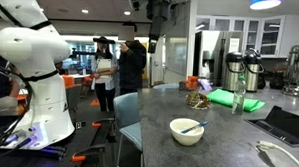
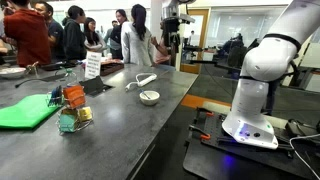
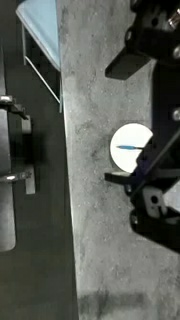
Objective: Take the pen out of the bowl and put it on the table
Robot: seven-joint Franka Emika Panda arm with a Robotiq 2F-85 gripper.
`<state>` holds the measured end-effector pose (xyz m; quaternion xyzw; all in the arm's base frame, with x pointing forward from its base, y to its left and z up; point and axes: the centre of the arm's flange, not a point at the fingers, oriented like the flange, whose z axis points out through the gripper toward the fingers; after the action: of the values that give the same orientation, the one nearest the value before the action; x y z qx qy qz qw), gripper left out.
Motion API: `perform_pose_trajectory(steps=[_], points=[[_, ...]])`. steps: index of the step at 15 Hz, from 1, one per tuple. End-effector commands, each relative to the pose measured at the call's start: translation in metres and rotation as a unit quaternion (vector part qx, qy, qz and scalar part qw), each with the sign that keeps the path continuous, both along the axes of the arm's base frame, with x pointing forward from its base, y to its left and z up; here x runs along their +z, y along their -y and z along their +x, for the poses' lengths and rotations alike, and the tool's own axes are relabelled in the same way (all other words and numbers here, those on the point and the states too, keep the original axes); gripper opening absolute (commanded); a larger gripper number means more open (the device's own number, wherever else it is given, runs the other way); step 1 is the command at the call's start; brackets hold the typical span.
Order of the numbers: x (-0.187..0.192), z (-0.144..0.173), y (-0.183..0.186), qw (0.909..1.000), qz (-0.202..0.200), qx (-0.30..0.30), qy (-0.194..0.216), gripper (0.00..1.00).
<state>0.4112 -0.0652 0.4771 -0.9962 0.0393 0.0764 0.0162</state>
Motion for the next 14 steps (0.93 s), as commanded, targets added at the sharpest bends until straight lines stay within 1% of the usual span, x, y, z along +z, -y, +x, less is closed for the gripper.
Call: perform_pose_trajectory(steps=[1, 9, 12, 14], points=[[0.000, 0.000, 0.000, 1.0000, 0.000, 0.000, 0.000, 1.00], [0.000, 0.000, 0.000, 1.0000, 0.000, 0.000, 0.000, 1.00], [-0.012, 0.027, 0.002, 0.9997, 0.004, 0.010, 0.023, 1.00], [-0.029, 0.049, 0.000, 0.9990, 0.008, 0.013, 0.042, 1.00]])
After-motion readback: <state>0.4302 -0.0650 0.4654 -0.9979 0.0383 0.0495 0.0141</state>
